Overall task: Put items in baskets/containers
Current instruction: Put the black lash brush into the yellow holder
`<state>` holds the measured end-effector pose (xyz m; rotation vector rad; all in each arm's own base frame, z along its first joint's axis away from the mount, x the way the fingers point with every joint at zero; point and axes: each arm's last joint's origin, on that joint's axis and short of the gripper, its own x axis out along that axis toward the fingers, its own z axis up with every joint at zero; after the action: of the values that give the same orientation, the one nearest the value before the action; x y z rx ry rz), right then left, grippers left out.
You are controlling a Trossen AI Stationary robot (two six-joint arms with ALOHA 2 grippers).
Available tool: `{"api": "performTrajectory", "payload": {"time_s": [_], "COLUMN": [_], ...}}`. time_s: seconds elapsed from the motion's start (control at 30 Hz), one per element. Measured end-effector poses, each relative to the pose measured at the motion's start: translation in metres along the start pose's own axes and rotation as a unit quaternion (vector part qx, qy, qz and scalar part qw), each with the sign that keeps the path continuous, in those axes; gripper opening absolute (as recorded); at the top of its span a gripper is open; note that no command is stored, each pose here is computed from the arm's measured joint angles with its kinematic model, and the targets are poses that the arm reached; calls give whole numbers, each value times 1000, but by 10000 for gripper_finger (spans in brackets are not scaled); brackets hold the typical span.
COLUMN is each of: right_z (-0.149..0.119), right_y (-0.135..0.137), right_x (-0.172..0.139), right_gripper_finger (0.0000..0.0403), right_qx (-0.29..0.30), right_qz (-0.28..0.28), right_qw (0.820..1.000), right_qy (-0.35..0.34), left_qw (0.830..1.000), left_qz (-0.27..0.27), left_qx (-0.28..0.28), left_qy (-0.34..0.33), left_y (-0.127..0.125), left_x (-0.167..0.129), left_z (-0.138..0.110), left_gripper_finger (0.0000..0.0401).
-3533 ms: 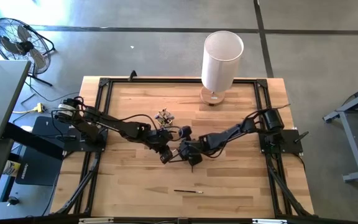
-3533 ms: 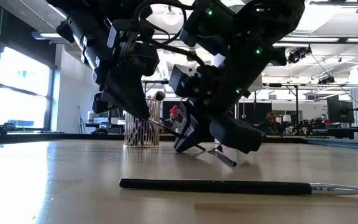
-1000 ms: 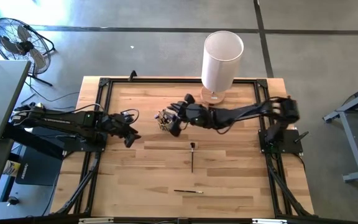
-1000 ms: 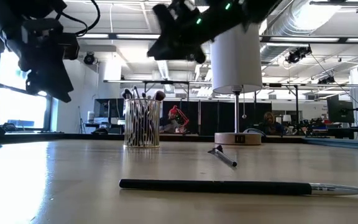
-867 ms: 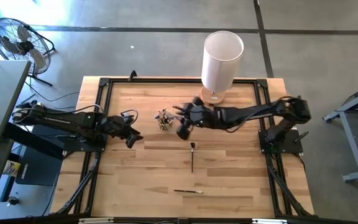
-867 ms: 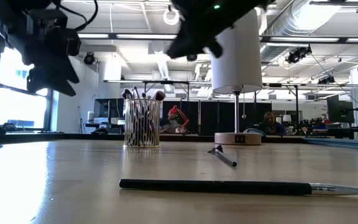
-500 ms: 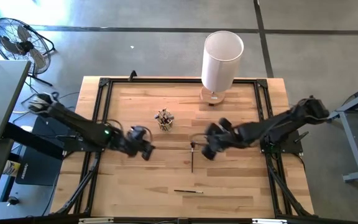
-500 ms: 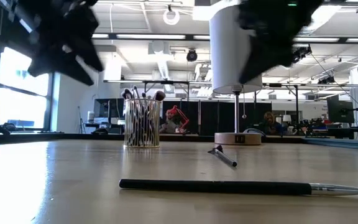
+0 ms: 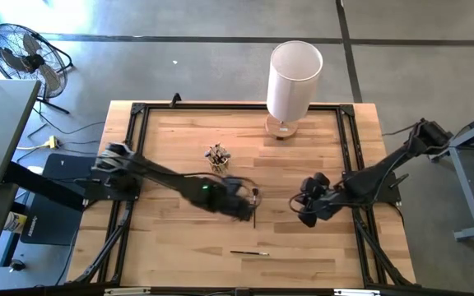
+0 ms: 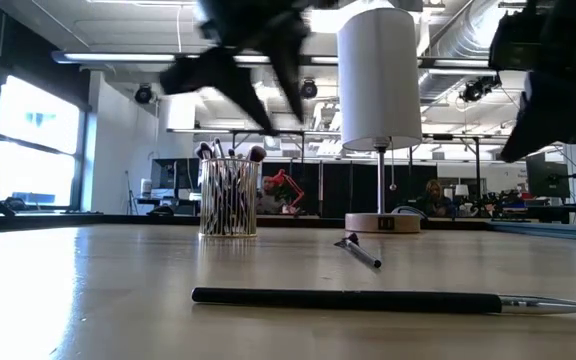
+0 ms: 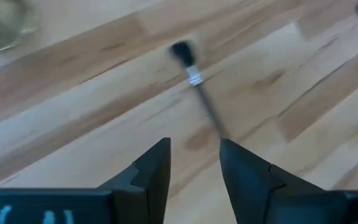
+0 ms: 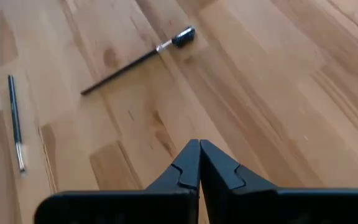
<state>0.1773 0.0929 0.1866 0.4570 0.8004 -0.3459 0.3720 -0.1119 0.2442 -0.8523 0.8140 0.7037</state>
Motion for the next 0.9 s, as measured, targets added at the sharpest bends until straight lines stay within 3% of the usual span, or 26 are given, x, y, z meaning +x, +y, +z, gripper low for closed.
{"api": "performTrajectory", "payload": {"time_s": [0.2, 0.53, 0.9], "right_z": [-6, -18, -27], "right_y": [0, 7, 10], "right_x": [-3, -10, -15], "right_gripper_finger": [2, 1, 2], "right_qx": [-9, -41, -57], "right_qz": [6, 28, 36], "right_qw": [1000, 999, 997], "right_qy": [7, 19, 27], "left_qw": [1000, 998, 996], "left_qz": [-8, 13, 42], "left_qx": [8, -31, -35], "left_qy": [2, 57, 76], "left_y": [-31, -18, -9], "left_x": [33, 85, 126], "left_z": [31, 67, 61], "left_gripper_finger": [118, 118, 118]}}
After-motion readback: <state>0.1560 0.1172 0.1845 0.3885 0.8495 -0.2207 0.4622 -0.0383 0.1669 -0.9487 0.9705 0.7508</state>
